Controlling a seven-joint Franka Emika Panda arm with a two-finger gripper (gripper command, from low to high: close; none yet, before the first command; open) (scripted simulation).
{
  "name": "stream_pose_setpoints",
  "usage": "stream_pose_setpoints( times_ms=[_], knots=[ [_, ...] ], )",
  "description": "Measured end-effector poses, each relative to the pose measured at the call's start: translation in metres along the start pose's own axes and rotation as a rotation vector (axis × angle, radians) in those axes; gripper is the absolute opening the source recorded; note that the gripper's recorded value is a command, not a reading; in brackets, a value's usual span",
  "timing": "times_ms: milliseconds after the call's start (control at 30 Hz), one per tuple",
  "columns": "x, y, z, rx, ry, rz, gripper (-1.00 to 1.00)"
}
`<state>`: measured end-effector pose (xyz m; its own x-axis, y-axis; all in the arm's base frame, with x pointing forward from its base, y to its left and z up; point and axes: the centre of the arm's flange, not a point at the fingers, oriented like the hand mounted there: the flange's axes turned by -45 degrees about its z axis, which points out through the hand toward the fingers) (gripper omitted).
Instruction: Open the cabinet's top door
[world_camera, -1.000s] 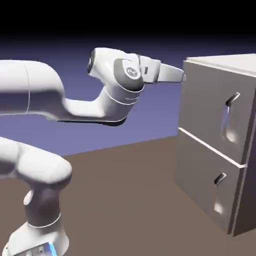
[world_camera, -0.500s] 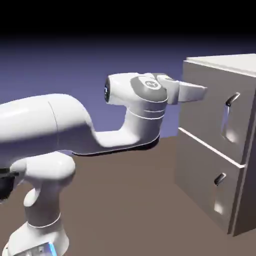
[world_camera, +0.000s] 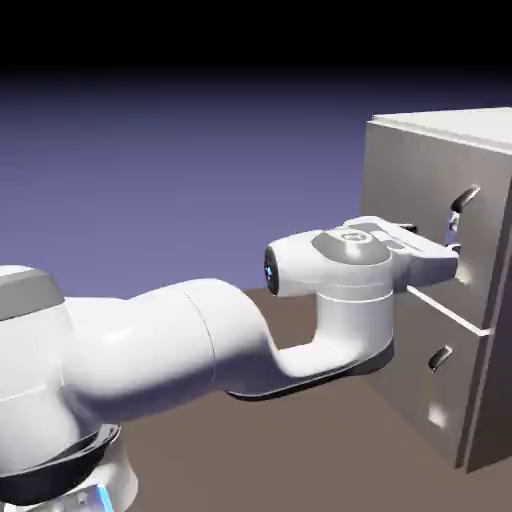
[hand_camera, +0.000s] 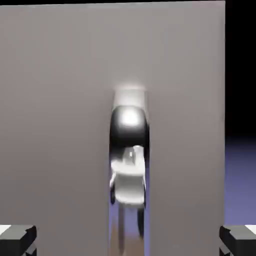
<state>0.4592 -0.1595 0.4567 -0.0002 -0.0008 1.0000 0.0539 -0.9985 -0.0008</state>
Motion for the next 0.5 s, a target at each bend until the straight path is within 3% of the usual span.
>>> stream_pose_setpoints(
  times_ms=[100,133,500],
  knots=[
    [0.000,0.000,0.032,0.000,0.000,0.000,0.00],
    [0.000,-0.001,0.038,0.000,0.000,-0.001,-1.00],
    [0.000,-0.036,-0.022,-0.202,0.000,-0.002,-1.00]
  ],
)
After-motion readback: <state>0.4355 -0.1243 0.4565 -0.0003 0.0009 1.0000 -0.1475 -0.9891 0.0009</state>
